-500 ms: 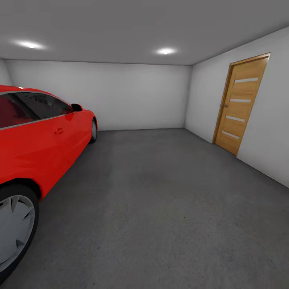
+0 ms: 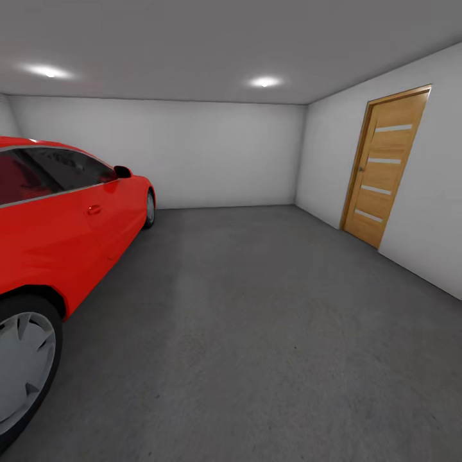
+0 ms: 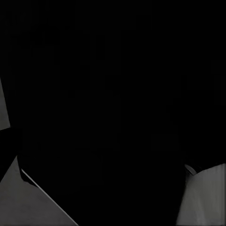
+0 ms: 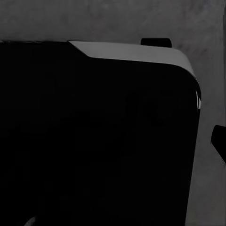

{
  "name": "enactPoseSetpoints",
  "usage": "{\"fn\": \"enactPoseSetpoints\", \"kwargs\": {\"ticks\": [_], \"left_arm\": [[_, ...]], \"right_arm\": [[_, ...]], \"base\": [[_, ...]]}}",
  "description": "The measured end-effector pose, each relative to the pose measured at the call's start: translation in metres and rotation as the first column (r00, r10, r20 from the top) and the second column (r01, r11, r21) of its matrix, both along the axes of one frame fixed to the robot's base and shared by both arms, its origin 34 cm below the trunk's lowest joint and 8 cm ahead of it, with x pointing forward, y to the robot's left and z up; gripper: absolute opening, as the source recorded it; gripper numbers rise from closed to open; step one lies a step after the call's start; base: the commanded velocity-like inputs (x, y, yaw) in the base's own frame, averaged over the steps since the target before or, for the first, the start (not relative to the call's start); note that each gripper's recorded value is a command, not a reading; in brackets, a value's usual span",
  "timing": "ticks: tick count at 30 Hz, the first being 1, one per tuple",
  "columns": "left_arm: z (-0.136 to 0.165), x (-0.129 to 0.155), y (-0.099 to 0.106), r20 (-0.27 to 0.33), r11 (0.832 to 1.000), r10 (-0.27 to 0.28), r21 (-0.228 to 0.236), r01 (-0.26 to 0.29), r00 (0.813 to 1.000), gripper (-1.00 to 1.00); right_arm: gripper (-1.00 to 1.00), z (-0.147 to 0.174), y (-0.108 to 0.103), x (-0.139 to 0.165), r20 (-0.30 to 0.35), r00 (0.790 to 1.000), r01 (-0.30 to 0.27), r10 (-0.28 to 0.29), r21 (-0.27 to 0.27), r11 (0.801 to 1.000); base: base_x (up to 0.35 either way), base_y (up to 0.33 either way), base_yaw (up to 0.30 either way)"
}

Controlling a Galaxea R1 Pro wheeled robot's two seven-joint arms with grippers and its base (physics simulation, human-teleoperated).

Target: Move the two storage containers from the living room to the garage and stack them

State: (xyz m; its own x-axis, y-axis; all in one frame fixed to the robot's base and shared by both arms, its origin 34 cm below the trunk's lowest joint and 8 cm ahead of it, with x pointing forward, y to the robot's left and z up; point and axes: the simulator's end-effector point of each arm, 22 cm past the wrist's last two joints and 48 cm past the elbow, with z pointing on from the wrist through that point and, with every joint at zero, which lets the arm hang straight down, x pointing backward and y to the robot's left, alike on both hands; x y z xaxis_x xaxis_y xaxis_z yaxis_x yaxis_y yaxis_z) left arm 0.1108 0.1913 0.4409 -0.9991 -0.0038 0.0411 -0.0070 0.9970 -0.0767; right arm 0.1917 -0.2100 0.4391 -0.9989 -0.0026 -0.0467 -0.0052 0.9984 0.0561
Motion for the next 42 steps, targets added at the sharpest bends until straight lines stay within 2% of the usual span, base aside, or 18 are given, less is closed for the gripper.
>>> {"fn": "enactPoseSetpoints", "kwargs": {"ticks": [3, 8, 13, 21, 33, 34, 37, 39, 42], "left_arm": [[0.0, -0.001, -0.002, -0.002, 1.0, 0.0, -0.005, 0.0, 1.0, 1.0], [0.0, -0.001, 0.002, -0.002, 1.0, -0.002, 0.001, 0.002, 1.0, 1.0], [0.0, -0.001, -0.003, -0.001, 1.0, -0.001, -0.006, 0.001, 1.0, 1.0], [0.001, 0.001, -0.008, 0.002, 1.0, 0.0, -0.013, 0.0, 1.0, 1.0], [0.0, 0.007, -0.009, 0.014, 1.0, 0.0, -0.016, 0.0, 1.0, 1.0], [0.0, 0.029, -0.009, 0.058, 1.0, 0.004, -0.016, -0.003, 0.998, 1.0], [0.001, 0.06, -0.008, 0.118, 1.0, 0.007, -0.014, -0.005, 0.993, 1.0], [0.004, 0.088, -0.006, 0.171, 1.0, 0.01, -0.012, -0.008, 0.985, 1.0], [0.009, 0.12, -0.005, 0.21, 1.0, 0.012, -0.009, -0.01, 0.978, 1.0]], "right_arm": [[1.0, 0.001, 0.0, 0.013, 0.017, 1.0, 0.0, 0.0, 0.0, 1.0], [1.0, 0.001, 0.0, 0.013, 0.017, 1.0, 0.0, 0.0, 0.0, 1.0], [1.0, 0.001, 0.0, 0.014, 0.019, 1.0, -0.001, 0.001, 0.0, 1.0], [1.0, 0.002, 0.0, 0.023, 0.061, 0.998, 0.004, -0.004, 0.0, 1.0], [1.0, 0.001, 0.0, 0.022, 0.061, 0.998, 0.01, -0.01, 0.001, 1.0], [1.0, 0.002, -0.002, 0.026, 0.076, 0.997, 0.003, -0.002, -0.002, 1.0], [1.0, 0.003, -0.006, 0.042, 0.114, 0.994, 0.002, -0.001, -0.007, 1.0], [1.0, 0.008, -0.007, 0.071, 0.172, 0.985, 0.003, -0.002, -0.008, 1.0], [1.0, 0.017, -0.012, 0.115, 0.258, 0.966, 0.004, 0.0, -0.014, 1.0]], "base": [[0.0, 0.0, 0.0], [0.0, 0.0, 0.0], [0.0, 0.0, 0.0], [0.0, 0.0, 0.0], [0.0, 0.0, 0.0], [0.0, 0.0, 0.0], [0.0, 0.0, 0.0], [0.0, 0.0, 0.0], [0.0, 0.0, 0.0]]}}
